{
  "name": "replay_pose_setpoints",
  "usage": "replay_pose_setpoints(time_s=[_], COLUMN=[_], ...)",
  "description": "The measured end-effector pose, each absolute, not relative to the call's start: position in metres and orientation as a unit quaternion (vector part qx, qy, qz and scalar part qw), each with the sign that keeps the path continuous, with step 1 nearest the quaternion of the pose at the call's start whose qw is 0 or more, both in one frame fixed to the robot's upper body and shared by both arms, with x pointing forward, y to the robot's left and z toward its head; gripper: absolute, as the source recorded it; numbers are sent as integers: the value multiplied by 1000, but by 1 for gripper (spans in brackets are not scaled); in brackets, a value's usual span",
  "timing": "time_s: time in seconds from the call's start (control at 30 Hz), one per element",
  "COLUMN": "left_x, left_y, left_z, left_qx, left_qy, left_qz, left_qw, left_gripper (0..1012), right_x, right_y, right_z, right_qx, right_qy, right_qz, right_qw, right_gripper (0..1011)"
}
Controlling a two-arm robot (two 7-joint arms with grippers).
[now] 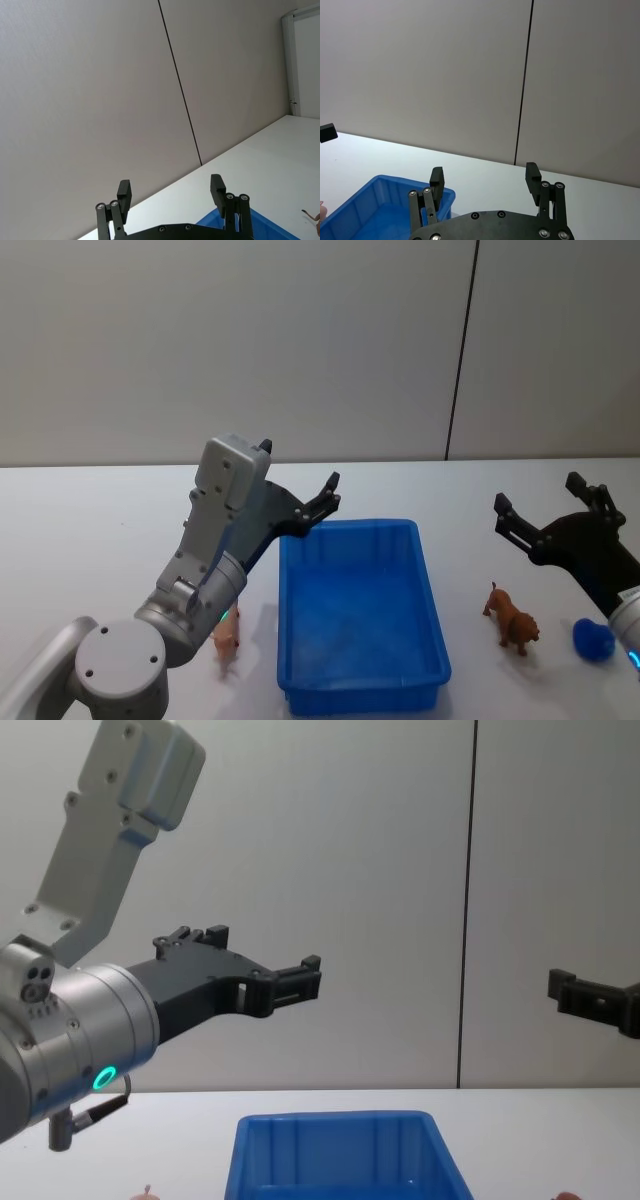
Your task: Pick up the two dolls from the table and place them into the box.
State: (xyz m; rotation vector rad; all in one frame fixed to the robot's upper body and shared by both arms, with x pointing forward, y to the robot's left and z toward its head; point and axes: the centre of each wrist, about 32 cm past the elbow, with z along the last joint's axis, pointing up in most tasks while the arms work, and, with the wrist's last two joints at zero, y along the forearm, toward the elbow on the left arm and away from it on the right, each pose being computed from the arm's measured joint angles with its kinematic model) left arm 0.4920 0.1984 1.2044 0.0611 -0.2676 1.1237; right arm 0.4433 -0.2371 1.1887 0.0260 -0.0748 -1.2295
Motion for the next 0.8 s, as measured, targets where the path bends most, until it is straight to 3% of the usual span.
replay_pose_setpoints(time_s=[0.47,0.8], left_x=[492,492], left_y=[198,198], left_z=[1204,1204], left_qx=[29,29], left_qy=[-126,-126], left_qz=[531,531], left_qw=[837,837], left_gripper=[1001,1001], right_x=[444,442], right_y=[-248,-277], right_z=[1183,1169], right_qx=[-6,-55], right_qy=[-20,2], right_qz=[-575,-581], right_qw=[818,812], right_gripper=[1001,1001])
